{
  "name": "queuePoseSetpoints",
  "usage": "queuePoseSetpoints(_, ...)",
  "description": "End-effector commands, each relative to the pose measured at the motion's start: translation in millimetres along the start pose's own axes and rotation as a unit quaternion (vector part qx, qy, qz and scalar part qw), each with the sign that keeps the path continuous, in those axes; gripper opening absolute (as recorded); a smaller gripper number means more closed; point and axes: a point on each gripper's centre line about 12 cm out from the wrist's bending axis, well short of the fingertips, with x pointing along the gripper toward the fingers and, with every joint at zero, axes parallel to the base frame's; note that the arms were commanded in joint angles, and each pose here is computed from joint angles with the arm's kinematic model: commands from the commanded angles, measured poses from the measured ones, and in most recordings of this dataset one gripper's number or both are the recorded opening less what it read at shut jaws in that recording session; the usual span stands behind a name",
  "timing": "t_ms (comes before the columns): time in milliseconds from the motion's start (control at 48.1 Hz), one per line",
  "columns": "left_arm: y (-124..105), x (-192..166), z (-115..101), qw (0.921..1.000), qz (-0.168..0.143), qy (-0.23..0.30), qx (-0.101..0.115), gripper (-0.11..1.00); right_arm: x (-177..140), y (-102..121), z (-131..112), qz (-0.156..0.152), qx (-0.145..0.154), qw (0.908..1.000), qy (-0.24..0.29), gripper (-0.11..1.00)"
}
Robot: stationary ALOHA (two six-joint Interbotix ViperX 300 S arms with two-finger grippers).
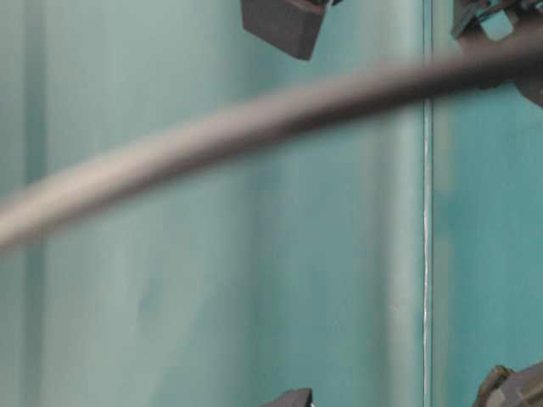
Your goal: Insert the wire through the hole in the metal fitting marked with a red label.
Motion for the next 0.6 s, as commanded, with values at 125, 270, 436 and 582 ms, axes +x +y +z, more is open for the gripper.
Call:
queuePoseSetpoints(125,-4,-1,7,0.9999,-0.005,-0.011,0.001,-0.1,-4,2,18,0.003,0.006,0.9995,-0.03,0.41)
queuePoseSetpoints(270,-3,-1,7,1.0,-0.004,-0.008,0.001,-0.1,-8,5,20,0.01,0.002,0.9995,-0.031,0.83)
queuePoseSetpoints(436,-3,-5,8,1.0,-0.004,-0.003,0.003,-0.1,-17,10,26,0.023,-0.001,0.9989,-0.04,0.95)
queuePoseSetpoints(582,-3,-13,7,1.0,-0.003,-0.001,0.004,-0.1,-24,14,26,0.03,-0.003,0.9987,-0.041,0.95)
